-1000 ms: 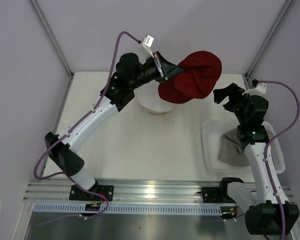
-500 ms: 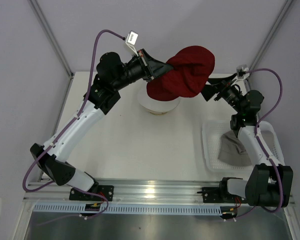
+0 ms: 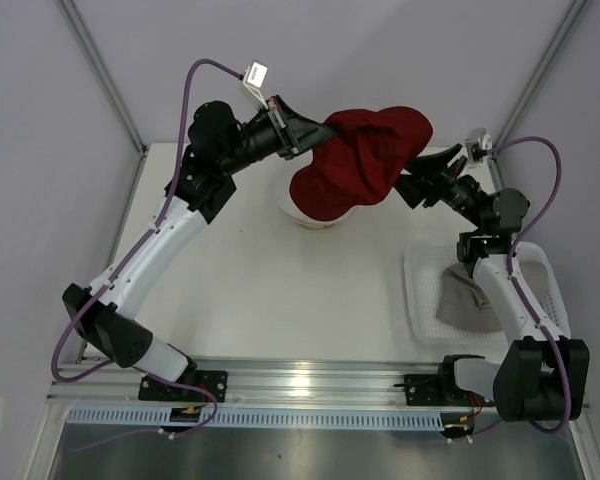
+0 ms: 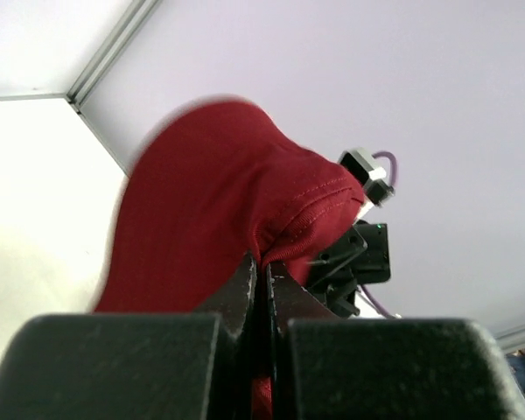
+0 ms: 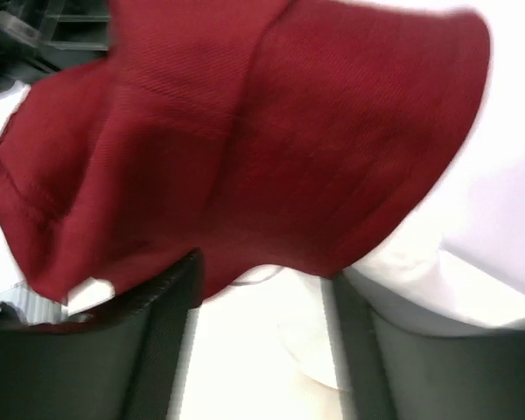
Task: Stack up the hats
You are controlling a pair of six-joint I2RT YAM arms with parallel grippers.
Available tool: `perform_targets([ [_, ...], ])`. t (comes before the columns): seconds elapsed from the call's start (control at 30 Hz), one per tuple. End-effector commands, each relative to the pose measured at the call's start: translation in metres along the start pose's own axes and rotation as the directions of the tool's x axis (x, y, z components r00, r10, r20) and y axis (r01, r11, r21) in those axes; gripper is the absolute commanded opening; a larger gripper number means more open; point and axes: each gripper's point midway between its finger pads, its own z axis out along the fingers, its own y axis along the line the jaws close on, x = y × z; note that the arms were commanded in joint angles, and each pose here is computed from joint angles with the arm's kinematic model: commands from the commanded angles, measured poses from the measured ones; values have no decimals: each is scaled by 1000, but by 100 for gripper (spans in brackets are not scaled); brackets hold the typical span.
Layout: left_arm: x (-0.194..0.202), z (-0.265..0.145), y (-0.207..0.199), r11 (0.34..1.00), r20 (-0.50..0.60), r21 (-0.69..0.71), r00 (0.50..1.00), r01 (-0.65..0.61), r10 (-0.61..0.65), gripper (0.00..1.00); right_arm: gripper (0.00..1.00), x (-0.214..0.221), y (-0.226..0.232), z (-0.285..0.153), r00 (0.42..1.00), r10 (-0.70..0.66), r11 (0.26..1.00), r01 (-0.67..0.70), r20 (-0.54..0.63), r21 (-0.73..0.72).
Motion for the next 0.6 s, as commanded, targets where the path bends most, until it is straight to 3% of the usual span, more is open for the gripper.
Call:
perform_targets([
  [0.0,-13,3,5,999,24,30,999,30,-31,1,55,-30,30,9,996,-80,991,84,36,-103],
  [0.1,-27,2,22,998,68,-58,997,-27,31,1,30,-34,29,12,1000,-21,997,23,17,-73],
  [0.17,-37,-1,31,984,86,-136,988,-119,131,1,21,-39,27,15,999,35,998,-35,11,-44],
  [0.2,-53,-4,31,972,136,-181,975,-151,177,1,11,-41,23,17,996,85,996,-85,-4,-11],
  [0.37,-79,-19,55,888,187,-367,913,-278,363,1,6,-35,12,26,956,293,956,-292,-24,40],
  [0.57,-108,-29,71,782,198,-509,836,-358,512,1,8,-20,-13,47,910,414,910,-412,-36,48],
])
